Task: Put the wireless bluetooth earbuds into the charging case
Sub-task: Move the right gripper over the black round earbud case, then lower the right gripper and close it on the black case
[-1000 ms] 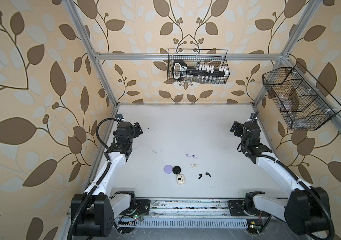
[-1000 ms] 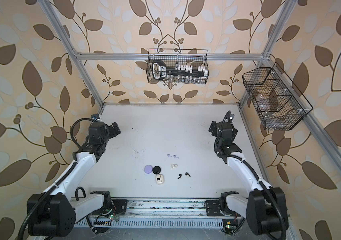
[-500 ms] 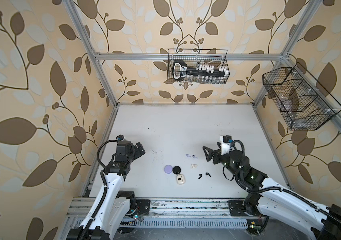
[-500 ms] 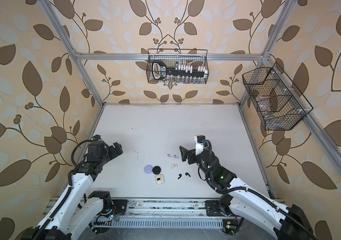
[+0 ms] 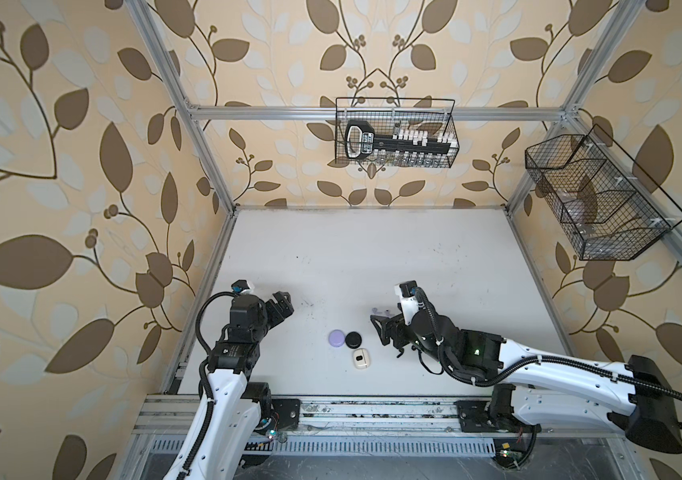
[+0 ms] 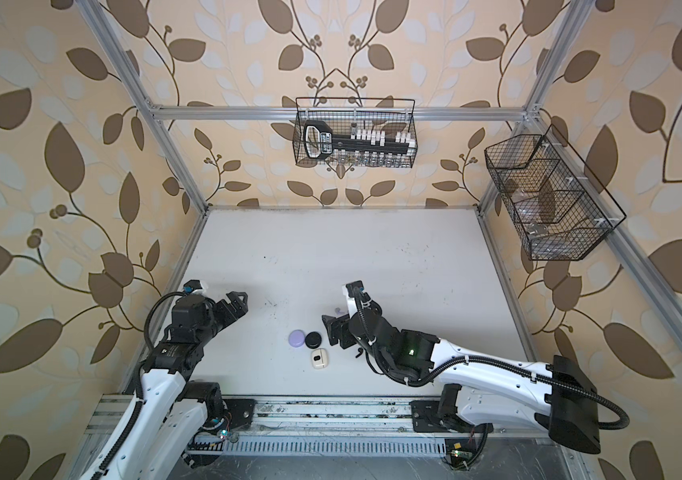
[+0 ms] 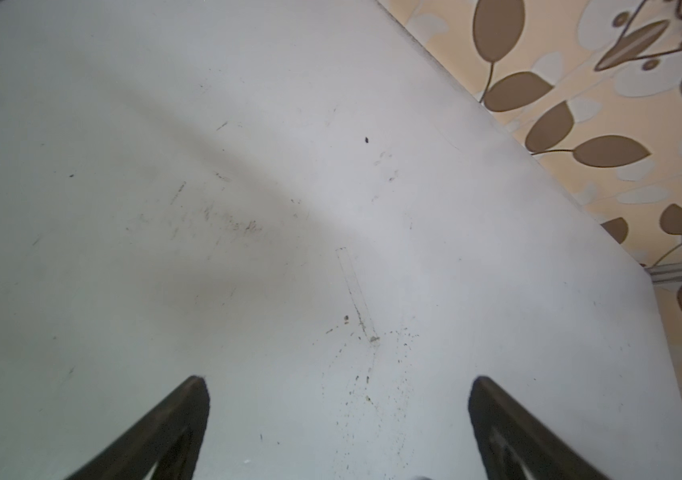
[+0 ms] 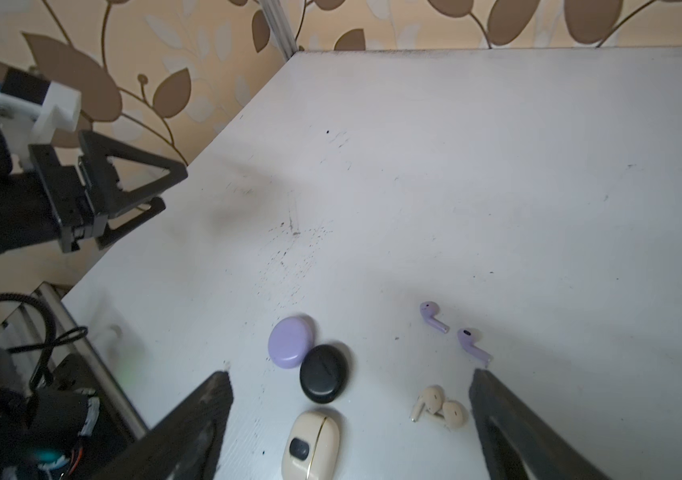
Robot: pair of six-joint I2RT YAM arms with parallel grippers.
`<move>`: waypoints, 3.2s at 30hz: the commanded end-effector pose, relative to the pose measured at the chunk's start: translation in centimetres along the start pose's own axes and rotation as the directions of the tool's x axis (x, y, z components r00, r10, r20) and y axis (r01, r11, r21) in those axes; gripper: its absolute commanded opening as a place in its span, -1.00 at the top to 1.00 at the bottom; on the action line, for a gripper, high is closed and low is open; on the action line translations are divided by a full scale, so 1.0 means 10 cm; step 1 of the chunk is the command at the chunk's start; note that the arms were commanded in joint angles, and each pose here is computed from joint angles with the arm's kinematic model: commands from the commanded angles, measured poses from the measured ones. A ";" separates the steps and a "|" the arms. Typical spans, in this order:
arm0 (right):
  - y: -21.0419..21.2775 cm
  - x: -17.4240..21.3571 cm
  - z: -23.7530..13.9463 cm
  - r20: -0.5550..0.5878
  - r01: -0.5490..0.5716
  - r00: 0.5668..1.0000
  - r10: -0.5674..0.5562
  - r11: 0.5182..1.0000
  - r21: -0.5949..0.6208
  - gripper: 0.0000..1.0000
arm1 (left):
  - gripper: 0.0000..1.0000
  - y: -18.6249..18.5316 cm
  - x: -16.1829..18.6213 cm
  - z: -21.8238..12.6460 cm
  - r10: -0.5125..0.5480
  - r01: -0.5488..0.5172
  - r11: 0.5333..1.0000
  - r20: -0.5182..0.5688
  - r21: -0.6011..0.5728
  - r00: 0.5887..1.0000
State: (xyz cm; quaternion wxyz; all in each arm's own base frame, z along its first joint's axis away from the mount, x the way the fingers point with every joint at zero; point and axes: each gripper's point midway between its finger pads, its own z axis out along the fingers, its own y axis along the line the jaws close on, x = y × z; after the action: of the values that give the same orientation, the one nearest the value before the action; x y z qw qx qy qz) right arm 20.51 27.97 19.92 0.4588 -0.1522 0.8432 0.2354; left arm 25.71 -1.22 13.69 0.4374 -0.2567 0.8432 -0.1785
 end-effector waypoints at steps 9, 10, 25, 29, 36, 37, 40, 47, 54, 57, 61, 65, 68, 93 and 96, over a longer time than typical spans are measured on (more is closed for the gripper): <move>-0.03 0.37 0.05 -0.239 0.238 0.942 -0.235 0.971 -0.019 -0.76 | -0.98 0.01 -0.08 0.00 -0.027 0.027 1.000 0.024 -0.007 0.999; 0.00 0.44 0.08 -0.269 0.244 0.932 -0.244 0.969 -0.033 -0.74 | -0.98 0.00 -0.07 0.01 -0.025 0.025 1.000 0.020 -0.004 0.999; 0.18 1.05 0.74 -0.542 0.281 0.786 -0.298 0.952 -0.116 -0.54 | -0.98 -0.11 -0.07 -0.07 -0.008 0.005 0.998 0.041 0.069 0.999; 0.22 1.19 0.85 -0.576 0.289 0.751 -0.324 0.945 -0.155 -0.51 | -0.98 -0.11 -0.07 -0.07 -0.007 0.005 0.998 0.034 0.064 0.999; 0.23 1.32 1.01 -0.618 0.314 0.707 -0.344 0.936 -0.161 -0.39 | -0.98 -0.10 -0.07 -0.06 -0.007 0.005 0.998 0.030 0.062 1.000; 0.24 1.35 1.03 -0.626 0.316 0.699 -0.347 0.934 -0.165 -0.38 | -0.98 -0.11 -0.07 -0.06 -0.008 0.006 0.998 0.030 0.062 1.000; 0.21 1.40 1.09 -0.651 0.329 0.676 -0.346 0.932 -0.153 -0.34 | -0.98 -0.11 -0.07 -0.06 -0.008 0.006 0.998 0.032 0.064 0.999; 0.15 1.43 1.20 -0.673 0.342 0.656 -0.341 0.929 -0.138 -0.29 | -0.98 -0.11 -0.06 -0.06 -0.006 0.004 0.998 0.029 0.068 1.000; 0.15 1.50 1.26 -0.683 0.353 0.640 -0.352 0.924 -0.147 -0.25 | -0.98 -0.12 -0.06 -0.06 -0.006 0.004 0.997 0.028 0.072 1.000; 0.11 1.53 1.29 -0.689 0.352 0.635 -0.348 0.925 -0.142 -0.23 | -0.98 -0.12 -0.06 -0.06 -0.005 0.003 0.997 0.027 0.073 1.000; 0.05 1.55 1.33 -0.703 0.337 0.630 -0.330 0.932 -0.135 -0.18 | -0.98 -0.13 -0.07 -0.06 -0.003 0.001 0.997 0.029 0.076 1.000; 0.03 1.56 1.33 -0.705 0.343 0.628 -0.330 0.930 -0.130 -0.17 | -0.98 -0.13 -0.06 -0.06 -0.003 0.001 0.997 0.025 0.079 1.000; 0.00 1.56 1.35 -0.706 0.344 0.628 -0.326 0.931 -0.124 -0.16 | -0.98 -0.14 -0.06 -0.05 -0.001 -0.001 0.996 0.022 0.084 1.000; -0.13 1.60 1.38 -0.711 0.381 0.627 -0.317 0.922 -0.075 -0.02 | -0.98 -0.18 -0.05 -0.08 0.003 -0.006 0.994 0.026 0.105 1.000; -0.09 1.53 1.37 -0.697 0.371 0.647 -0.310 0.926 -0.067 0.07 | -0.98 -0.23 -0.05 -0.08 0.006 -0.010 0.991 0.028 0.136 1.000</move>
State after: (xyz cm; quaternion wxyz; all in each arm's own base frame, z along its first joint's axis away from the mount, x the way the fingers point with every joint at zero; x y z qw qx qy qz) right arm 22.63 34.99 1.69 0.1680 -0.3681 0.9126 0.0588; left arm 25.52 -2.47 14.77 0.4479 -0.2366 0.8346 -0.2163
